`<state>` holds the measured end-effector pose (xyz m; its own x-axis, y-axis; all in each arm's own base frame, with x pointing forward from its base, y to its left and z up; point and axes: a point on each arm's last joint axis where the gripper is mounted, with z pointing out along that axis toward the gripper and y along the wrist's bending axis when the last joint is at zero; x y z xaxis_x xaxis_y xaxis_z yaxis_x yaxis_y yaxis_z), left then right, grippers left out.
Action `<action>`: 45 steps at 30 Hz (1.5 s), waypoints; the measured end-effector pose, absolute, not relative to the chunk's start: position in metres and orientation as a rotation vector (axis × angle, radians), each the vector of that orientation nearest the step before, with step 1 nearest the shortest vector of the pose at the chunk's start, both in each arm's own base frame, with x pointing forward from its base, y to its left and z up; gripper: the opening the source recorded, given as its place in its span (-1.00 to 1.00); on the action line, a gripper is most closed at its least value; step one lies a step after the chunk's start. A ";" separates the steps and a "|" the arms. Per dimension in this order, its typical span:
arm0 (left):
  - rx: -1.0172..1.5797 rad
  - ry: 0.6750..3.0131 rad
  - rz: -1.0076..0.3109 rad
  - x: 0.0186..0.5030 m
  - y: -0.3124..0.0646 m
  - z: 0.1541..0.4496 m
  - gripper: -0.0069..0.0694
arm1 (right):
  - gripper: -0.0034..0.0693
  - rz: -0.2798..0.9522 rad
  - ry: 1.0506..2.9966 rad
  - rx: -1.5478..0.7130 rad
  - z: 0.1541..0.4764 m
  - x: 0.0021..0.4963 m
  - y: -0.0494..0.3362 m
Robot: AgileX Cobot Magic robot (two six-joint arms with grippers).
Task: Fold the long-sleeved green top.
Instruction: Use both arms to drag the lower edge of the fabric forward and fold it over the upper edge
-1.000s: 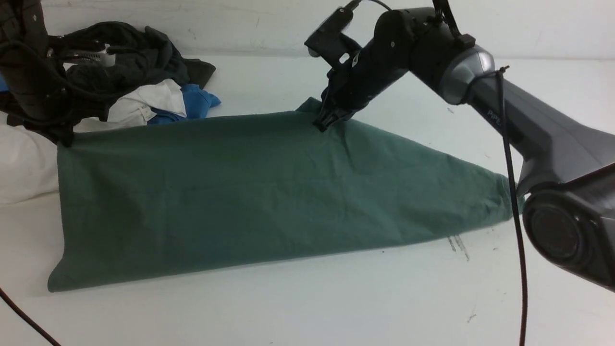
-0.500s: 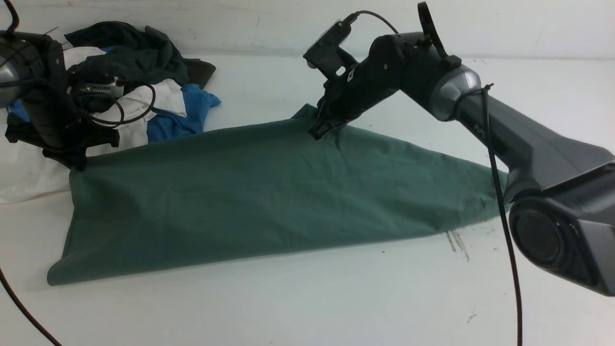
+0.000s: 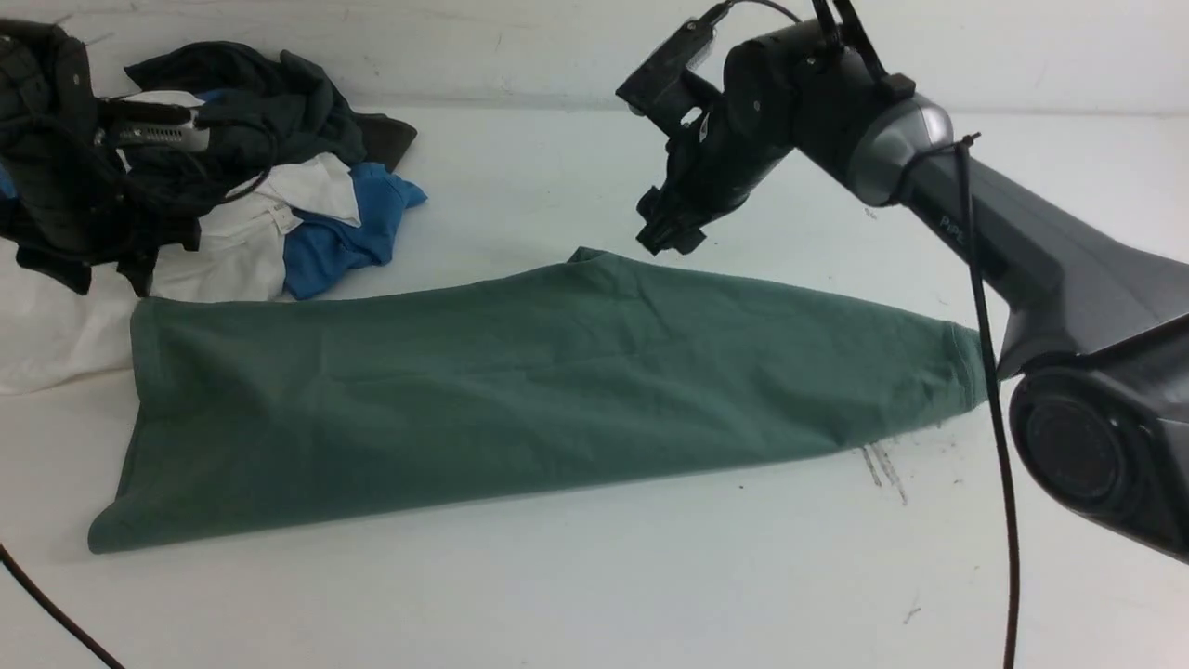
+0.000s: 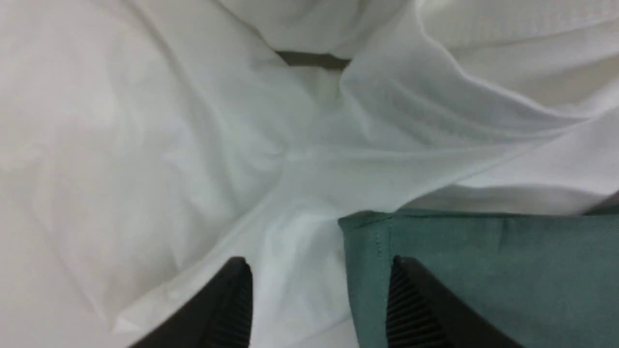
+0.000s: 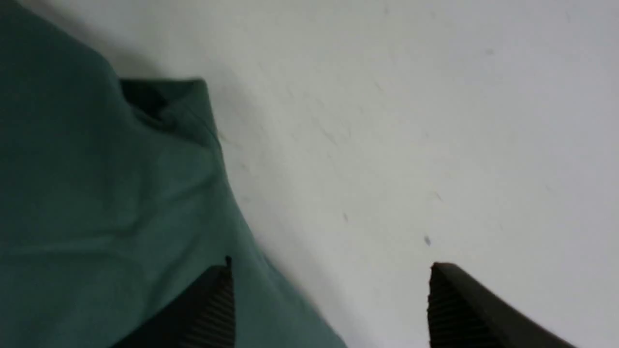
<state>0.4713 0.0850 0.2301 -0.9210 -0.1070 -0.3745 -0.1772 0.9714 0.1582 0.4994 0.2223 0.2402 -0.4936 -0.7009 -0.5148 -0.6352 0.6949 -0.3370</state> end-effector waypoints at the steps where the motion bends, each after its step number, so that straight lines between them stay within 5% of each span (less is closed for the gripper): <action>1: -0.205 2.734 0.266 0.470 0.084 0.239 0.11 | 0.47 -0.152 2.307 -0.980 0.250 0.494 0.219; 4: -0.200 2.720 0.217 0.460 0.074 0.267 0.04 | 0.33 -0.166 2.371 -0.881 0.276 0.483 0.208; 6: -0.088 2.748 0.134 0.451 0.051 0.284 -0.23 | -0.06 -0.144 2.381 -0.767 0.304 0.476 0.193; 10: 0.183 2.807 0.021 0.446 0.000 0.284 -0.72 | -0.76 -0.079 2.449 -0.590 0.319 0.473 0.154; 13: 0.306 2.853 -0.025 0.440 -0.028 0.268 -0.81 | -0.90 -0.051 2.556 -0.470 0.308 0.470 0.115; 18: 0.416 2.923 -0.051 0.426 -0.063 0.221 -0.83 | -0.94 0.077 2.757 -0.347 0.261 0.466 0.078; 26: 0.311 2.921 -0.072 0.424 -0.086 0.168 -0.83 | -0.95 0.186 2.923 -0.394 0.175 0.478 0.099; 45: 0.554 3.003 -0.036 0.389 -0.142 0.171 -0.83 | -0.95 0.113 2.980 -0.320 0.150 0.405 0.071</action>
<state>0.3886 -0.1425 0.1711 -0.9304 0.3551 -0.0906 0.3572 0.9340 -0.0075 0.4052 0.0709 0.1500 -0.9673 -0.2054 -0.1489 -0.2161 0.9745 0.0597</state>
